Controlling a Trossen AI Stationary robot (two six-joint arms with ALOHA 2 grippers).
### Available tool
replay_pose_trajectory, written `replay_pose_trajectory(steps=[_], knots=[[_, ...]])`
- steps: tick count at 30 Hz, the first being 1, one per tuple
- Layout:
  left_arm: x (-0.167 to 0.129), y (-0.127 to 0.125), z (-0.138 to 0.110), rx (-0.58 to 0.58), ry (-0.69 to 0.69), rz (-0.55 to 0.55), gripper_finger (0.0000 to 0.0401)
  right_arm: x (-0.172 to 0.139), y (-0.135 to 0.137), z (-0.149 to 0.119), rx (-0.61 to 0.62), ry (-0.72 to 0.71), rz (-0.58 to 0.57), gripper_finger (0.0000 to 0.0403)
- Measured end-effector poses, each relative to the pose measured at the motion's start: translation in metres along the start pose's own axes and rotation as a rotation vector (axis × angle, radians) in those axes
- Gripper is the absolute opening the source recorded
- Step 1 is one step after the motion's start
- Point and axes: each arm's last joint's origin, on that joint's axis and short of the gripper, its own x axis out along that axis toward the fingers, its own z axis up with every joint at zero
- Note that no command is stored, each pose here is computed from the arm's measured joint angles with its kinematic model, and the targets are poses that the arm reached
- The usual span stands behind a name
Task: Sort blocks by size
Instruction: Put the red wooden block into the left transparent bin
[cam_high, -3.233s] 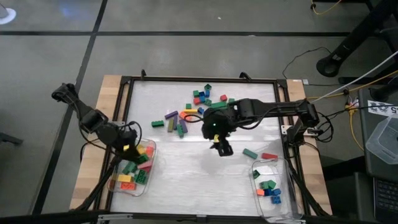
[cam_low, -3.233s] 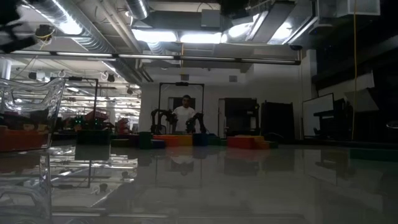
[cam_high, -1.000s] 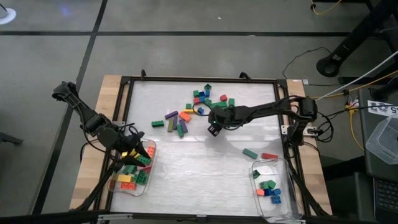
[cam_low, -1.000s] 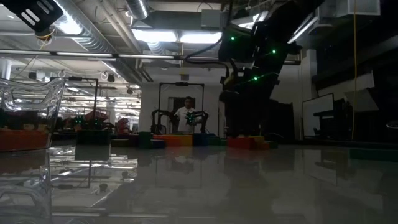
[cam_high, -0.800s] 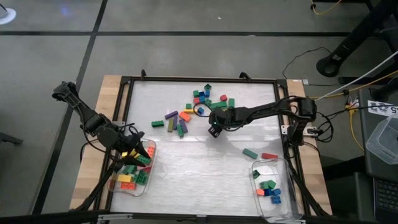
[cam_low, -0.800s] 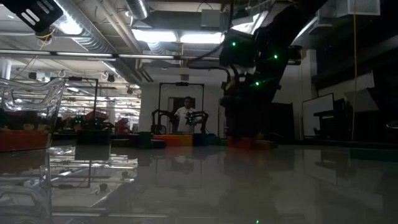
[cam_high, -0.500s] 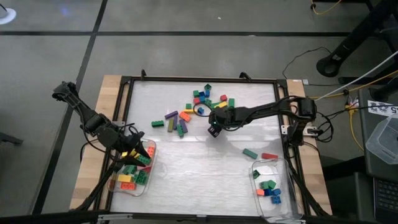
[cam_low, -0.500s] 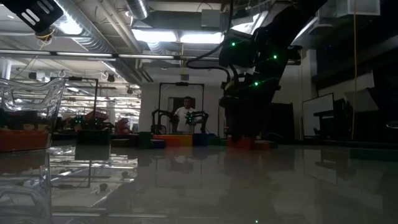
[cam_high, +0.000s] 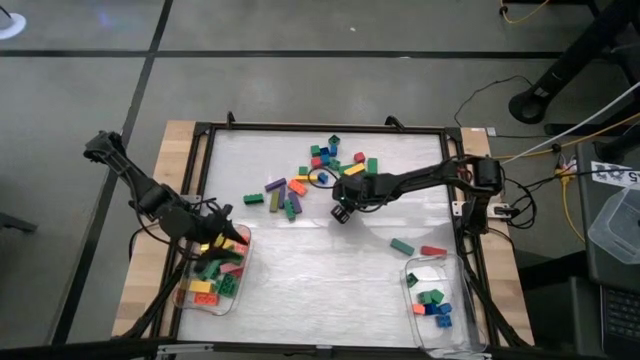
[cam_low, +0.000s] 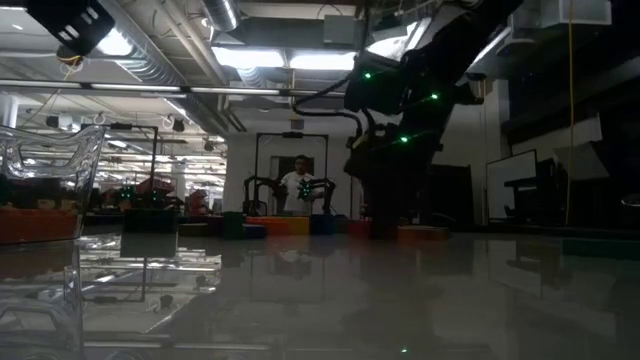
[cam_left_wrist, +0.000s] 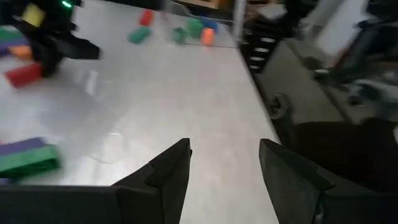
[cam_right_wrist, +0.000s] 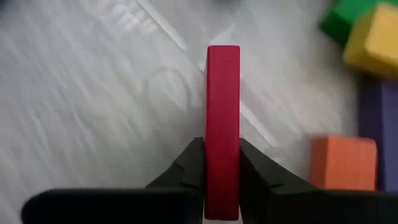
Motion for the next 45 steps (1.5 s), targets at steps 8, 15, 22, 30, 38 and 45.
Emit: replay_pose_trajectory(steps=[8,15,22,30,38,45], knots=[[0.021,0.001,-0.007,0.120,0.000,0.244,0.0178,-0.028,0.038,0.032,-0.134,-0.138,0.194,0.0069],[0.047,0.007,-0.013,0.117,0.023,0.424,0.0178,-0.059,0.081,0.046,-0.301,-0.304,0.408,0.0079],[0.071,0.012,-0.007,0.086,-0.023,0.453,0.0178,-0.076,0.109,0.037,-0.450,-0.397,0.472,0.0015],[0.090,0.018,-0.002,-0.058,-0.053,0.386,0.0178,-0.076,0.113,0.030,-0.475,-0.356,0.472,0.0026],[0.124,0.036,-0.007,-0.068,0.044,0.399,0.0178,-0.076,0.112,0.030,-0.477,-0.351,0.482,0.0044],[0.155,0.061,-0.003,-0.086,0.189,0.386,0.0178,-0.101,0.098,0.035,-0.471,-0.336,0.478,0.0044]])
